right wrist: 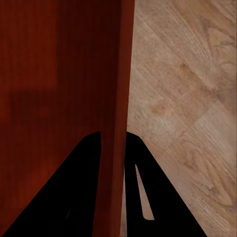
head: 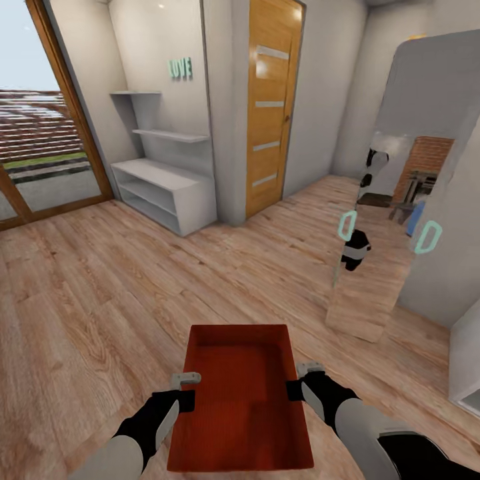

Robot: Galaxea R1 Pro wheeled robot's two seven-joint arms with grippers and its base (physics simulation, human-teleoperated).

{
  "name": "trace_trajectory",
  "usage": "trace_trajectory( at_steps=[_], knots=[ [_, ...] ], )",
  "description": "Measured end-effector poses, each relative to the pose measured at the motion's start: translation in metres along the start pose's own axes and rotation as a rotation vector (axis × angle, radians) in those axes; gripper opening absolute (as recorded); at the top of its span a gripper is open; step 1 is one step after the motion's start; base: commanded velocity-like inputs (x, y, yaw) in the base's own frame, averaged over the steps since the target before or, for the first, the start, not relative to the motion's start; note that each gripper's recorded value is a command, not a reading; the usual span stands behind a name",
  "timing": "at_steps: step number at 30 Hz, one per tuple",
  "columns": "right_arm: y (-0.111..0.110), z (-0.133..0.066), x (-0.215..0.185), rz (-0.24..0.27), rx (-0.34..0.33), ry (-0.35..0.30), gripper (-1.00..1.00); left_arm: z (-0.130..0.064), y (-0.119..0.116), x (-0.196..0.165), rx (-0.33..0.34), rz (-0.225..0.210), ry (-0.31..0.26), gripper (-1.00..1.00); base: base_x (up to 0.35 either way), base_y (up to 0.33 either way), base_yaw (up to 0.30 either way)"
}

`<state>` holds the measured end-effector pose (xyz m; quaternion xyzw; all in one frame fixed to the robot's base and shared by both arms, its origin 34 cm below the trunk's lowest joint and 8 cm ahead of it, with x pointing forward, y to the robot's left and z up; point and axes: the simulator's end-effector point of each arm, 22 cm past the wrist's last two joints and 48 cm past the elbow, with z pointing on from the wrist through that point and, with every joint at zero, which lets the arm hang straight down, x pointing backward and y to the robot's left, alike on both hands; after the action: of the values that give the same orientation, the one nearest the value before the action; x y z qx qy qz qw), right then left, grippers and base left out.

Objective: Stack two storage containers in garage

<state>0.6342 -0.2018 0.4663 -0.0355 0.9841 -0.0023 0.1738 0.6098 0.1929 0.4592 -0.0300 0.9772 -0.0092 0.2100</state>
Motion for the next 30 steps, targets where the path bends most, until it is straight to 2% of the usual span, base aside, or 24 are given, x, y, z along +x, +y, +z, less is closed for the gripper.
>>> trace_trajectory(
  at_steps=[30],
  knots=[
    [0.0004,0.0000,0.0001,0.001,0.000,0.000,-1.00,0.0000,0.0004,-0.0002,0.000,0.001,0.000,-1.00,0.348,0.000,0.000]
  ],
)
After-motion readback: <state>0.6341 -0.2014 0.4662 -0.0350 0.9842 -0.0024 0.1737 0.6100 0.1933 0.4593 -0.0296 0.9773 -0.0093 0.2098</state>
